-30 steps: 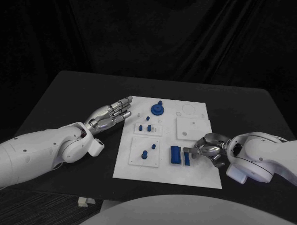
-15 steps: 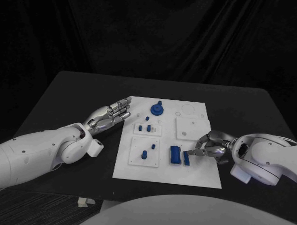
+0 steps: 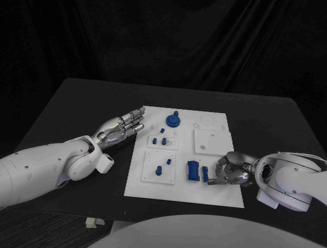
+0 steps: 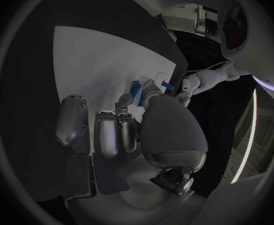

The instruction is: Assemble the parts on the task board

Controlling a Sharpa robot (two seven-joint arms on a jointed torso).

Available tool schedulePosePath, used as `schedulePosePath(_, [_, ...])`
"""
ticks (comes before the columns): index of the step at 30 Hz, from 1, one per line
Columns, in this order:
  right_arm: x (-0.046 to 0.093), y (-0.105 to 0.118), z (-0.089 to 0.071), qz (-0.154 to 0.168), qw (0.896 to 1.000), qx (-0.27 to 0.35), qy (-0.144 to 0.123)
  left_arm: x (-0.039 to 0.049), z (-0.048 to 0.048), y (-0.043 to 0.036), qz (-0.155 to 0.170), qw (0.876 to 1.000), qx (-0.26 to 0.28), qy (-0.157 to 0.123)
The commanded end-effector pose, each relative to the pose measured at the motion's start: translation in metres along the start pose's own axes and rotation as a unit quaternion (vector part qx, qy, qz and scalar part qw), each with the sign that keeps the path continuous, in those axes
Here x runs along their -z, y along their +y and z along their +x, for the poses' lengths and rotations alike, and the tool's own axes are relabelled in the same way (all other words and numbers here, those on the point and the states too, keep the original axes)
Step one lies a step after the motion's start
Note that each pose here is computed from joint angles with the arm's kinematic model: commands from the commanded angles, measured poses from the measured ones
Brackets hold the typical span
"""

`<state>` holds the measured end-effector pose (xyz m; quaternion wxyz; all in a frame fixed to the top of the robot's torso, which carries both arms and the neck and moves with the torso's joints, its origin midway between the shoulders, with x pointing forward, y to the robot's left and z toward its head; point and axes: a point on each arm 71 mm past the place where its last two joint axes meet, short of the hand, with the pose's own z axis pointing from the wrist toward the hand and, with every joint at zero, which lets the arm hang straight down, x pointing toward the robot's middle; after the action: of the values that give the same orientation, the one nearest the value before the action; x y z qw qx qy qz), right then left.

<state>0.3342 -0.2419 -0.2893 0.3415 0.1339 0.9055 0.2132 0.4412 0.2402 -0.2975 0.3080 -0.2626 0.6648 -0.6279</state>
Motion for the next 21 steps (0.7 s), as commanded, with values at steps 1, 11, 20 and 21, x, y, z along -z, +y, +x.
schedulePosePath(1, [0.0000, -0.0002, 0.0030, 0.005, 1.000, 0.029, 0.008, -0.0007, 0.0023, -0.0007, 0.006, 1.000, 0.006, 0.004])
schedulePosePath(11, [-0.0023, 0.0001, 0.0028, 0.010, 1.000, 0.028, 0.002, -0.0010, 0.0027, -0.0004, 0.006, 1.000, 0.007, 0.005])
schedulePosePath(20, [-0.0054, 0.0008, 0.0024, 0.016, 1.000, 0.026, -0.004, -0.0007, 0.0027, -0.0002, 0.006, 1.000, 0.007, 0.006])
schedulePosePath(21, [-0.0057, 0.0006, 0.0023, 0.016, 1.000, 0.026, -0.004, -0.0007, 0.0028, -0.0001, 0.006, 1.000, 0.007, 0.006])
